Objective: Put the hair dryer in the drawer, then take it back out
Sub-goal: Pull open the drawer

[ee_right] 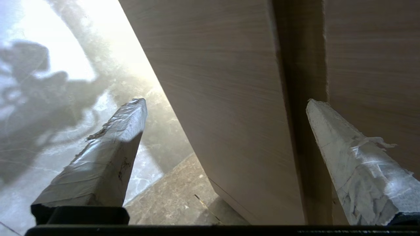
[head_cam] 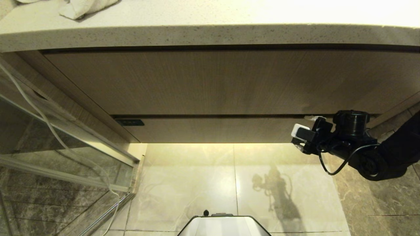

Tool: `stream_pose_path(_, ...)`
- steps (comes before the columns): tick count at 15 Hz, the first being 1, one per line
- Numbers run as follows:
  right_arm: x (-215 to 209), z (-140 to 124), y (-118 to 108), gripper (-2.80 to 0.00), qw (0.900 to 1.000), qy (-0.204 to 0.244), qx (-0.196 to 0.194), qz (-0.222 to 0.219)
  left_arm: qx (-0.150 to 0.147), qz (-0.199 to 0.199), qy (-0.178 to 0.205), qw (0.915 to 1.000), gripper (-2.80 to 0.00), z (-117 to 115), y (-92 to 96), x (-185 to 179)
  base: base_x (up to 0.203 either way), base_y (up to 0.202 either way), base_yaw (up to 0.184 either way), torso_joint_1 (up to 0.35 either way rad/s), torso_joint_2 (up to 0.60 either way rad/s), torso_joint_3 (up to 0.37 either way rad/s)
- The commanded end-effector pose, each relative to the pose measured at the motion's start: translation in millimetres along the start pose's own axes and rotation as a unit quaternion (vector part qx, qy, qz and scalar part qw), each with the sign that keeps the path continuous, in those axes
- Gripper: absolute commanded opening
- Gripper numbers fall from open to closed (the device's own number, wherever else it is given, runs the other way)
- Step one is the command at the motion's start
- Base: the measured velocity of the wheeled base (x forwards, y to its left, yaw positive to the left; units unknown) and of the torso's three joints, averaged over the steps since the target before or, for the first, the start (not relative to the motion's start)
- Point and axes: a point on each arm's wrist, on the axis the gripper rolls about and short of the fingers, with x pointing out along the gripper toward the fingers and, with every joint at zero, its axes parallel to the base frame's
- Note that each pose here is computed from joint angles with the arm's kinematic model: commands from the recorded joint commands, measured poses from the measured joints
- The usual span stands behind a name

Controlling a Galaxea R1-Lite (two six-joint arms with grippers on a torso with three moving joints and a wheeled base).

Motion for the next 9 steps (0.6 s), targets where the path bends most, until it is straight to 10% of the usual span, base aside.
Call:
stream_pose_path(1,10.4,-3.4,8.6,0.0,1.0,0.002,-0.001,0.008,0.0,0.0,-0.001,1.0,-2.8,0.0,0.0,-0.1,0.0,0.0,0.0,0.0,0.0,0.0)
stream_pose_path(9,34.0,13.0,12.8,0.0,0.998,-0.053,0.018,-0.014,0.0,0.0,0.0,1.0,-2.8,0.0,0.0,0.0,0.0,0.0,0.0,0.0,0.0,0.0)
